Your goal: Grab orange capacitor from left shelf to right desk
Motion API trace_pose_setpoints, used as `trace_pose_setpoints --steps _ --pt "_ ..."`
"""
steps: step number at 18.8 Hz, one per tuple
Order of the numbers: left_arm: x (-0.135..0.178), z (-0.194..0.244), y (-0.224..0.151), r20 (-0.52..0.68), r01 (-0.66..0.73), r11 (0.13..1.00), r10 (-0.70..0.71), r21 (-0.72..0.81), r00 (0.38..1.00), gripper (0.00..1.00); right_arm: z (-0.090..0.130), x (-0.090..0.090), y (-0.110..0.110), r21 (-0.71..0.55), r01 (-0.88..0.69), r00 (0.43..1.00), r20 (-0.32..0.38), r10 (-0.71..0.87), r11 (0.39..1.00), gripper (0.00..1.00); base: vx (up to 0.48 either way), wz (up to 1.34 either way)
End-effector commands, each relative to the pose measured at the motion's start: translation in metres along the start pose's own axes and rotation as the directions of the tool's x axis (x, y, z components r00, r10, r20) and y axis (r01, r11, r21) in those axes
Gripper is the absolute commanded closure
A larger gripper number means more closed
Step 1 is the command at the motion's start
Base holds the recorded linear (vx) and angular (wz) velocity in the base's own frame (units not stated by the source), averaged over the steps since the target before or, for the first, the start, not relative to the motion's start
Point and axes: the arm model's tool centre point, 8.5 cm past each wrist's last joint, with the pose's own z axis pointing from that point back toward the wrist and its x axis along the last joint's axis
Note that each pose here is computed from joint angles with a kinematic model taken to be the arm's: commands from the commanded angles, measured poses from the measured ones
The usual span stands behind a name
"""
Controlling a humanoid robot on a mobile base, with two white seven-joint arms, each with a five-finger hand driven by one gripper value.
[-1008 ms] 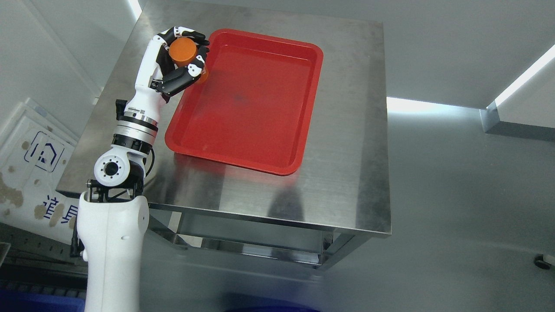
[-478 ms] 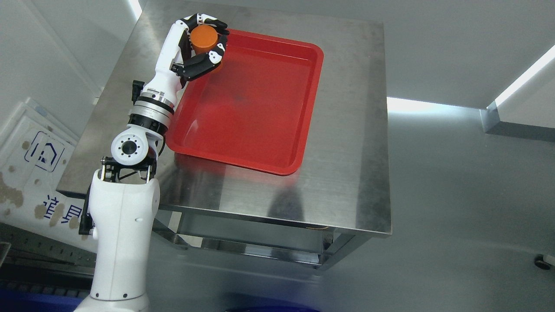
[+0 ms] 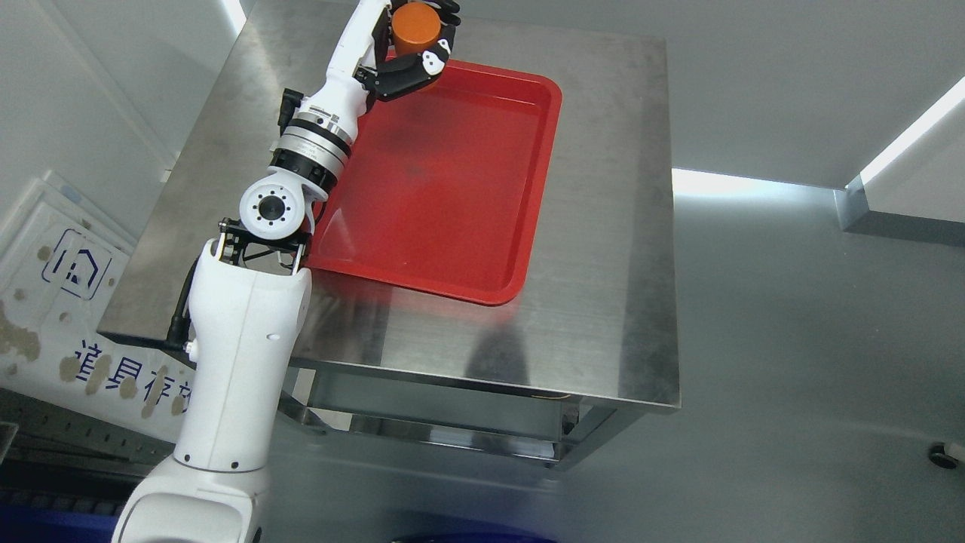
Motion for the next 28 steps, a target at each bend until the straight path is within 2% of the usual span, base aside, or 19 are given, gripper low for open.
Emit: trace_pose_setpoints --steps 1,6,10,11,14,16,17,19,23,25,27,28 --pt "-0.039 0.006 -0.045 -0.104 0.015 0.992 -0.028 -0.128 0.994 0.96 0.000 0.003 -0.011 -0.017 0.010 1.000 0.020 -0.010 1.000 0.00 0.000 0.00" --pt "-0.060 0.024 -0.052 -0.155 -0.012 0.992 -0.008 -0.128 0.988 0.95 0.000 0.003 -0.011 -0.017 0.011 1.000 0.018 -0.010 1.000 0.00 0.000 0.00" --pt "-0.055 0.021 -0.043 -0.141 -0.010 0.994 -0.005 -0.106 0.990 0.89 0.000 0.003 -0.011 -0.017 0.010 1.000 0.020 -0.010 1.000 0.00 0.000 0.00" --pt "-0.054 0.021 -0.041 -0.138 -0.009 0.995 -0.005 -0.101 0.990 0.84 0.000 0.003 -0.011 -0.017 0.011 1.000 0.019 -0.010 1.000 0.00 0.000 0.00" --pt "-0.047 0.016 -0.035 -0.126 -0.003 0.996 -0.008 -0.091 0.992 0.41 0.000 0.003 -0.011 -0.017 0.011 1.000 0.018 -0.010 1.000 0.00 0.000 0.00" --pt "-0.037 0.010 -0.027 -0.098 0.006 0.997 -0.013 -0.074 0.995 0.24 0.000 0.003 -0.011 -0.017 0.010 1.000 0.020 -0.010 1.000 0.00 0.000 0.00" --pt "-0.028 0.006 -0.016 -0.076 0.010 0.999 -0.014 -0.048 0.997 0.19 0.000 0.003 -0.011 -0.017 0.010 1.000 0.020 -0.010 1.000 0.00 0.000 0.00" --pt "-0.017 0.002 0.006 -0.044 0.013 1.000 -0.012 0.004 0.999 0.15 0.000 0.003 -0.011 -0.017 0.010 1.000 0.020 -0.010 1.000 0.00 0.000 0.00" --pt "0.009 0.005 0.092 0.026 -0.007 0.974 0.001 0.226 1.000 0.07 0.000 0.003 -0.011 -0.017 0.011 1.000 0.018 -0.010 1.000 0.00 0.000 0.00" --pt "0.004 0.024 0.132 0.023 -0.033 0.942 0.026 0.335 0.999 0.07 0.000 0.003 -0.011 -0.017 0.011 1.000 0.018 -0.010 1.000 0.00 0.000 0.00" --pt "-0.010 0.046 0.154 0.003 -0.050 0.914 0.053 0.402 0.999 0.07 0.000 0.003 -0.011 -0.017 0.011 1.000 0.019 -0.010 1.000 0.00 0.000 0.00" --pt "-0.019 0.064 0.169 -0.034 -0.017 0.908 0.035 0.418 0.999 0.04 0.000 0.003 -0.011 -0.017 0.011 1.000 0.018 -0.010 1.000 0.00 0.000 0.00"
